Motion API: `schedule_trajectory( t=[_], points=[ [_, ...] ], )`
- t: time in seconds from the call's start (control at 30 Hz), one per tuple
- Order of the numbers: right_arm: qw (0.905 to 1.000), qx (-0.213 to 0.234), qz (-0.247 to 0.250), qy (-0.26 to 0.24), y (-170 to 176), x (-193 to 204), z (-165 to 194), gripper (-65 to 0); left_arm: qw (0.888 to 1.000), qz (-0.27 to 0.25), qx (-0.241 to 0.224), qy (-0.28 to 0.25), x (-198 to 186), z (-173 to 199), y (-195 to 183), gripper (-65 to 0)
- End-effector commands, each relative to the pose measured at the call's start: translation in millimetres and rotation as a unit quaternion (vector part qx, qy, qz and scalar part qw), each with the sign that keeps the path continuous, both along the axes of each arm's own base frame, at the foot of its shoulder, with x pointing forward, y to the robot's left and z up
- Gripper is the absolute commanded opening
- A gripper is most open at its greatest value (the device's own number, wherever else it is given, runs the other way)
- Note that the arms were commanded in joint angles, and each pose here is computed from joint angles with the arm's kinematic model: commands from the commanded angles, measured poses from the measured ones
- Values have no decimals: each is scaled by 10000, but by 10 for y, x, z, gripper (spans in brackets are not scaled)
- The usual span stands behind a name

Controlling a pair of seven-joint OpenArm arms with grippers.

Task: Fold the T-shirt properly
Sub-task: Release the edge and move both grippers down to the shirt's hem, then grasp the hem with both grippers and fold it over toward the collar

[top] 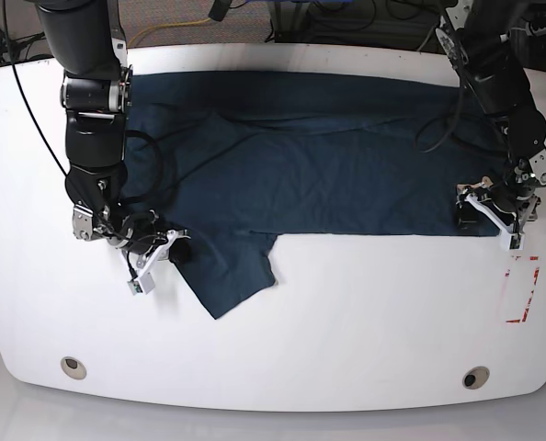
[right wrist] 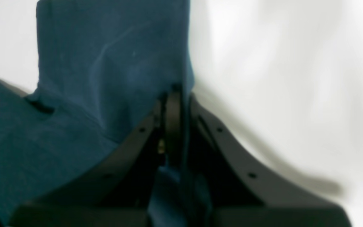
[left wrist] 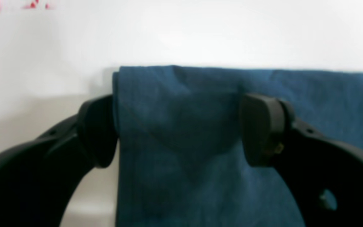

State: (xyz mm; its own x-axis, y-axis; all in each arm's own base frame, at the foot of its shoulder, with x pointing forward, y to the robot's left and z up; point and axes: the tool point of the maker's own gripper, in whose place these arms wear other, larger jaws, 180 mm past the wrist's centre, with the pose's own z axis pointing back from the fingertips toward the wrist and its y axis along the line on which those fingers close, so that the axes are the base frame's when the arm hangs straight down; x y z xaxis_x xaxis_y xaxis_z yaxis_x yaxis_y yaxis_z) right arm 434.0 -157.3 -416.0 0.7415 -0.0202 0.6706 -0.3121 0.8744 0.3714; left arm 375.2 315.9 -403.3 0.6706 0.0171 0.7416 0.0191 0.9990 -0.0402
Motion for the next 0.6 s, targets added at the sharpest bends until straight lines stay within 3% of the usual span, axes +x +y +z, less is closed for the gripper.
schedule_trajectory(
  t=[0.0,0.1,0.2,0.37,0.4,0.43,0.57],
  points=[
    [9997,-52,-12,-231,-71,132,173,-629,9999,48,63,-108,81,124,113,-104],
    [9997,-53,5,-238,-74,130,176,-642,9999,47,72,-135,92,141,115,-144],
    [9997,-51,12,-240,-72,129,177,-650,9999,47,72,-135,92,141,115,-262],
    [9988,-128,101,-465,-51,178,312,-650,9998,58,71,-150,97,153,125,-579],
    [9987,-162,136,-467,-45,159,313,-650,9998,58,71,-150,97,153,125,-618],
    [9982,-220,194,-530,-34,158,359,-650,9998,65,69,-152,96,153,129,-650],
    [9953,-452,383,-771,2,179,565,-650,9995,41,125,-274,124,242,141,-650]
  ],
)
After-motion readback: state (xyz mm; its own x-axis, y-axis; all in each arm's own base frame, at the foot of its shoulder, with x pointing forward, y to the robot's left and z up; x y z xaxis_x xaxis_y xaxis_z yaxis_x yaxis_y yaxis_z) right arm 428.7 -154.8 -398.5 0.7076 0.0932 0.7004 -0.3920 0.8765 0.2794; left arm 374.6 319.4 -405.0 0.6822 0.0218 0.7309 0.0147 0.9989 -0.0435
